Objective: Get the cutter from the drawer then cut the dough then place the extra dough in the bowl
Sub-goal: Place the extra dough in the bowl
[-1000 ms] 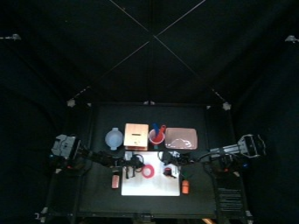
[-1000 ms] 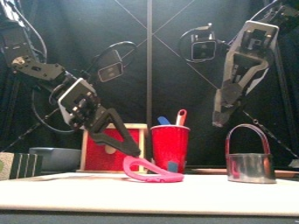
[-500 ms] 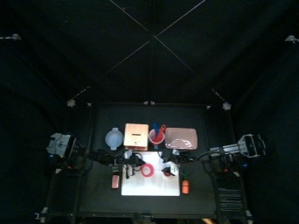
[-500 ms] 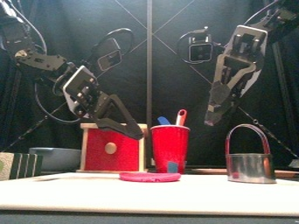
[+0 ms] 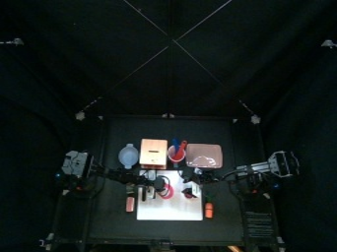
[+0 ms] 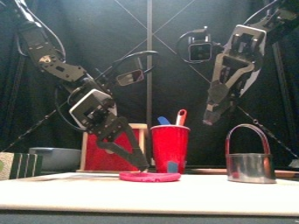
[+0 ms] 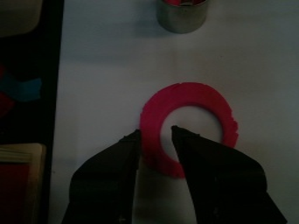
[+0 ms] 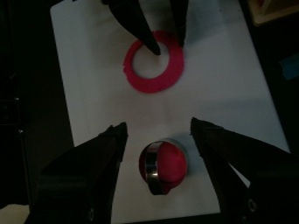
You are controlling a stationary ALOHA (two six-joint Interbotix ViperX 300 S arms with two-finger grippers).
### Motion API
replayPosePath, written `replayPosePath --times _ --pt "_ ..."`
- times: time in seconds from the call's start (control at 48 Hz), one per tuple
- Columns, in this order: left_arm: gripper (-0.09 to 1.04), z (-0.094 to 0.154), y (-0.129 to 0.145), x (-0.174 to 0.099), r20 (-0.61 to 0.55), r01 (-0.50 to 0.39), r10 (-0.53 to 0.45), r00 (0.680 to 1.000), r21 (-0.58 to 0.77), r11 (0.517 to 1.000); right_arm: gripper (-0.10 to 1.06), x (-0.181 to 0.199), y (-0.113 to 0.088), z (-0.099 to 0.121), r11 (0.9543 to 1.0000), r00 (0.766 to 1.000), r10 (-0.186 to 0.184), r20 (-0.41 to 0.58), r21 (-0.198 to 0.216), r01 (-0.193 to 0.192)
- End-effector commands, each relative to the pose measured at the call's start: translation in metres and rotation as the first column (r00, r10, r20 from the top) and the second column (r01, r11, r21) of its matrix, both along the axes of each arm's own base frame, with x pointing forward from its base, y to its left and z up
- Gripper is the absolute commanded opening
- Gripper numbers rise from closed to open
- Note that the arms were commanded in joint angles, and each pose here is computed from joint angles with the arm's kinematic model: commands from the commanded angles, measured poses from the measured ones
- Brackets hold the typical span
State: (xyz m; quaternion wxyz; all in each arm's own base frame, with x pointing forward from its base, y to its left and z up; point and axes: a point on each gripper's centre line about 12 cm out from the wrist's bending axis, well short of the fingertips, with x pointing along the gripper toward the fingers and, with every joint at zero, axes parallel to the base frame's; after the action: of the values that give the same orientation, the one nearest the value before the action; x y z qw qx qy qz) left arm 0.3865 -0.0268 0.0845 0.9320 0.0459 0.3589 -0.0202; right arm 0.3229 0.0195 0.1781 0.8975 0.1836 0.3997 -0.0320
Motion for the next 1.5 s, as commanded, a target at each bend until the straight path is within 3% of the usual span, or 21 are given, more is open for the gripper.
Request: replayPosePath --times 0.021,0.438,1.062,1.354,1.5 --pt "0.74 0.012 0.004 0.011 0.04 -0.004 0.003 0.999 0.006 1.0 0.92 0.003 -0.001 0.006 1.0 1.0 -0.004 0.024 0.001 0.004" --pt "0.74 -0.008 0.005 0.014 -0.064 0.014 -0.014 0.998 0.004 1.0 0.92 0.002 0.0 0.002 1.0 1.0 -0.005 0.021 0.0 0.005" --pt "0.61 -0.023 0.002 0.011 -0.141 0.025 -0.025 0.99 -0.006 1.0 0.92 0.001 -0.001 0.0 0.9999 1.0 -0.014 0.016 0.005 0.014" --pt "0.55 -0.021 0.002 0.011 -0.136 0.026 -0.026 0.99 -0.005 1.0 0.92 0.001 -0.002 -0.001 0.9999 1.0 -0.016 0.013 0.005 0.016" --pt "0.55 -0.008 0.002 0.015 -0.076 0.022 -0.022 0.997 -0.001 1.0 0.92 0.0 -0.002 -0.002 0.9998 1.0 -0.018 0.01 0.006 0.017"
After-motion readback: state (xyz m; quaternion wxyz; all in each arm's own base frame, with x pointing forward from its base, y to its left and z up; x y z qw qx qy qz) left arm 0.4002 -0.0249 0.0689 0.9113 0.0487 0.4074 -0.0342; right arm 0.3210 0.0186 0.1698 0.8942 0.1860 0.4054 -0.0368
